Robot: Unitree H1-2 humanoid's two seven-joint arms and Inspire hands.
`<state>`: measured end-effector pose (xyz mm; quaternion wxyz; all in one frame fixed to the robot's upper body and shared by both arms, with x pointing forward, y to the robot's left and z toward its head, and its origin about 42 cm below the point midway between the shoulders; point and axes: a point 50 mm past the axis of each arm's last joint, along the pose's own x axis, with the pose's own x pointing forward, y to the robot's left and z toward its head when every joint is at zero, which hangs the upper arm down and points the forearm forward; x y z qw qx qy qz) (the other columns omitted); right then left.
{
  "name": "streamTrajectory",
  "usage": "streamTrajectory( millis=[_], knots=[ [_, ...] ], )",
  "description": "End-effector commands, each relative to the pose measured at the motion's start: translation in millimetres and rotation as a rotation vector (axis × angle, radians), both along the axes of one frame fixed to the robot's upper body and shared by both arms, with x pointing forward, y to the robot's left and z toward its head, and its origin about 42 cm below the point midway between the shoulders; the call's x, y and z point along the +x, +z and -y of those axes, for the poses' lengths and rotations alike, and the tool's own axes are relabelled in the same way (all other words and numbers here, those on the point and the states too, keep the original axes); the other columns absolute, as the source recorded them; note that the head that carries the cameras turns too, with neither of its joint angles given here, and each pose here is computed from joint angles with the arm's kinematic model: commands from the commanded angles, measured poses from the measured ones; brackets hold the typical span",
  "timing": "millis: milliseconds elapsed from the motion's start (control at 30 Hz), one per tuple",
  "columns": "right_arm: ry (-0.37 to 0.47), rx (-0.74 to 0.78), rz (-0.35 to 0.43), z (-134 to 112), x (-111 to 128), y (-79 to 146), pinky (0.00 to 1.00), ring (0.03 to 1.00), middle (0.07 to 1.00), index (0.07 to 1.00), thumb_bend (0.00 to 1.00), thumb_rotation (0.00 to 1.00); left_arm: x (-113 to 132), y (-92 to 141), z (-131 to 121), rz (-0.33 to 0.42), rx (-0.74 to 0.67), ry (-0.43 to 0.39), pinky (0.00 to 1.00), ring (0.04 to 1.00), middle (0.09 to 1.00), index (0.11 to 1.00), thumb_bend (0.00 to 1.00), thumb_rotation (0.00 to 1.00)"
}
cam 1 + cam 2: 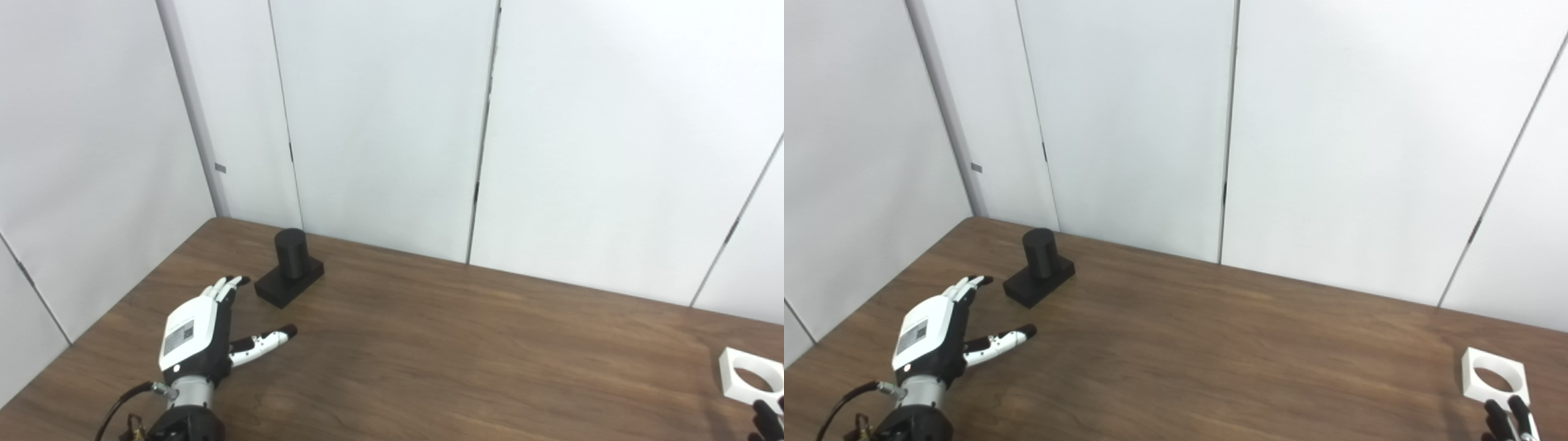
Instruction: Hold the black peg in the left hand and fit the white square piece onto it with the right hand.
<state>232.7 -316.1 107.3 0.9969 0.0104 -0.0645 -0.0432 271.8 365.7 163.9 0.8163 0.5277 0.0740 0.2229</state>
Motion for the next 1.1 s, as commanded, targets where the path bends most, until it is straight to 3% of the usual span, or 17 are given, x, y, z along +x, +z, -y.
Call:
streamTrajectory(
  millis=[0, 433, 767, 1067],
  knots=[
    [-0.022, 0.054, -0.091, -9.8, -19.2, -24.1, 1.00, 0.999, 0.960, 0.997, 0.81, 1.00, 17.6, 19.6, -7.6, 0.041, 0.091, 0.002, 0.94, 0.936, 0.934, 0.858, 0.95, 0.66],
    [-0.017, 0.053, -0.096, -10.6, -21.3, -22.3, 1.00, 0.988, 0.953, 1.000, 0.80, 1.00, 63.8, 20.5, -24.3, -0.036, 0.139, 0.032, 0.98, 0.955, 0.931, 0.854, 0.93, 0.66],
    [-0.016, 0.061, -0.099, -10.1, -24.0, -22.6, 0.96, 0.972, 0.934, 0.988, 0.81, 1.00, 95.2, 19.8, -22.8, -0.098, 0.136, 0.033, 0.93, 0.936, 0.911, 0.849, 0.95, 0.69],
    [-0.019, 0.059, -0.101, -10.3, -23.3, -21.5, 0.99, 0.975, 0.938, 0.993, 0.79, 1.00, 114.6, 17.2, -23.4, -0.125, 0.140, 0.033, 0.93, 0.941, 0.922, 0.839, 0.95, 0.68]
  ],
)
